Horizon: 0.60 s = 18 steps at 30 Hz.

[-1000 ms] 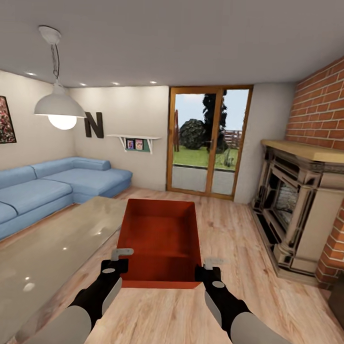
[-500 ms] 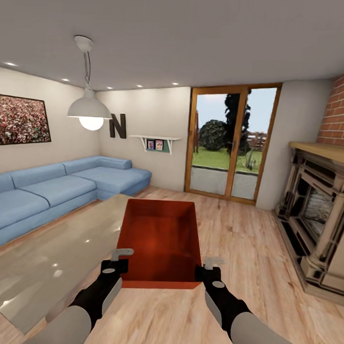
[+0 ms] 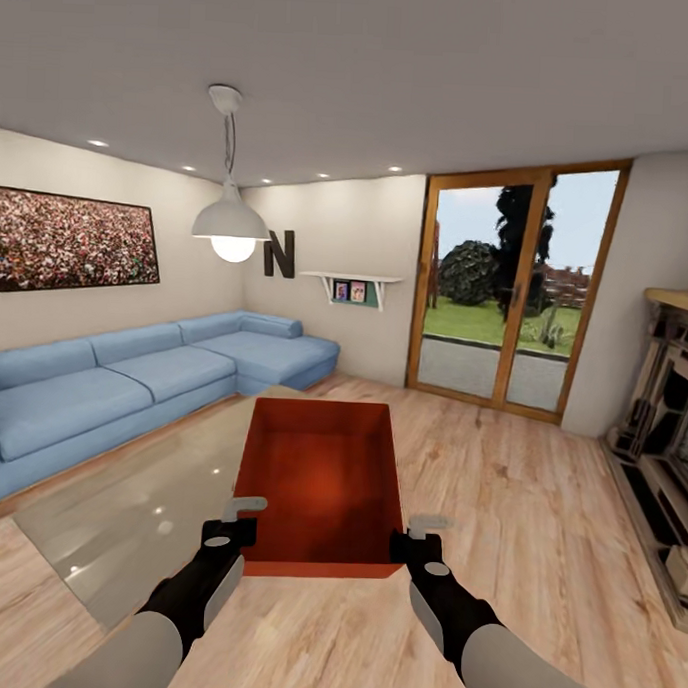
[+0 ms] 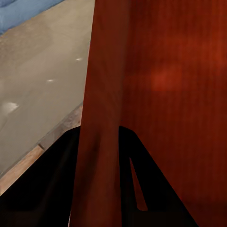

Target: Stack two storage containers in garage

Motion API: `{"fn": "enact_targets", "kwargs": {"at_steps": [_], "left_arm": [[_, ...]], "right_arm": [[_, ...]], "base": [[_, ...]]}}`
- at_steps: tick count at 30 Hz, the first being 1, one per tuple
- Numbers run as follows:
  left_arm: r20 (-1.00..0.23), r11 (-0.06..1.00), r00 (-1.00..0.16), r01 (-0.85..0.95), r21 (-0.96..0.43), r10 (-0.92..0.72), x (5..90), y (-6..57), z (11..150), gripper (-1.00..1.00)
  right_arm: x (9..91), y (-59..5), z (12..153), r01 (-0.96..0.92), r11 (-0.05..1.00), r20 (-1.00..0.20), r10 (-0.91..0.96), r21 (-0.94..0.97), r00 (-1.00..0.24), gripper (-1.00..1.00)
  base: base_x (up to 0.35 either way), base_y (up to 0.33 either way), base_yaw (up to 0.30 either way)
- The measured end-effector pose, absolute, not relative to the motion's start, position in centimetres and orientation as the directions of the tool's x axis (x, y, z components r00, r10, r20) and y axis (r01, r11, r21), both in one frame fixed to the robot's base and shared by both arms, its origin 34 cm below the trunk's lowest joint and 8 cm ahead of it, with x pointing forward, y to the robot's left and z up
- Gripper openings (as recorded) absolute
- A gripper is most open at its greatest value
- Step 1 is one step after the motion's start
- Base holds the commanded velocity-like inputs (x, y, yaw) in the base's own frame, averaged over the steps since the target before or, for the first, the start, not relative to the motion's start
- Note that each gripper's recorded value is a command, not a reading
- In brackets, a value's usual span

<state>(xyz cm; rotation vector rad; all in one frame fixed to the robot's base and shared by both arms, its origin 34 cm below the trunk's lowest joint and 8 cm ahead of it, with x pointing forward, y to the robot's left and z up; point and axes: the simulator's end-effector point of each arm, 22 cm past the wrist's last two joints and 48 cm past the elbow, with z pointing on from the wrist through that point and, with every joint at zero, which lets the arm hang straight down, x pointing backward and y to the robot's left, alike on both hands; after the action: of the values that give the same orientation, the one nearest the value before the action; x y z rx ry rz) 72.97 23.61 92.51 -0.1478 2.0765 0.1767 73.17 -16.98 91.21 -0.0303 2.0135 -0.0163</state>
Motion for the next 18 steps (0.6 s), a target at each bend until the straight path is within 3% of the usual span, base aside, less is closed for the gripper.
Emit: {"fn": "enact_targets", "kwargs": {"at_steps": [18], "left_arm": [[-0.872, 0.982, -0.489, -0.179, 0.063, -0.033, 72.96, 23.59, 92.49, -1.0]], "right_arm": [[73.18, -16.98, 91.22, -0.015, 1.0, -0.903, -0.029, -0.026, -0.428, -1.0]], "base": [[0.0, 0.0, 0.272]]}}
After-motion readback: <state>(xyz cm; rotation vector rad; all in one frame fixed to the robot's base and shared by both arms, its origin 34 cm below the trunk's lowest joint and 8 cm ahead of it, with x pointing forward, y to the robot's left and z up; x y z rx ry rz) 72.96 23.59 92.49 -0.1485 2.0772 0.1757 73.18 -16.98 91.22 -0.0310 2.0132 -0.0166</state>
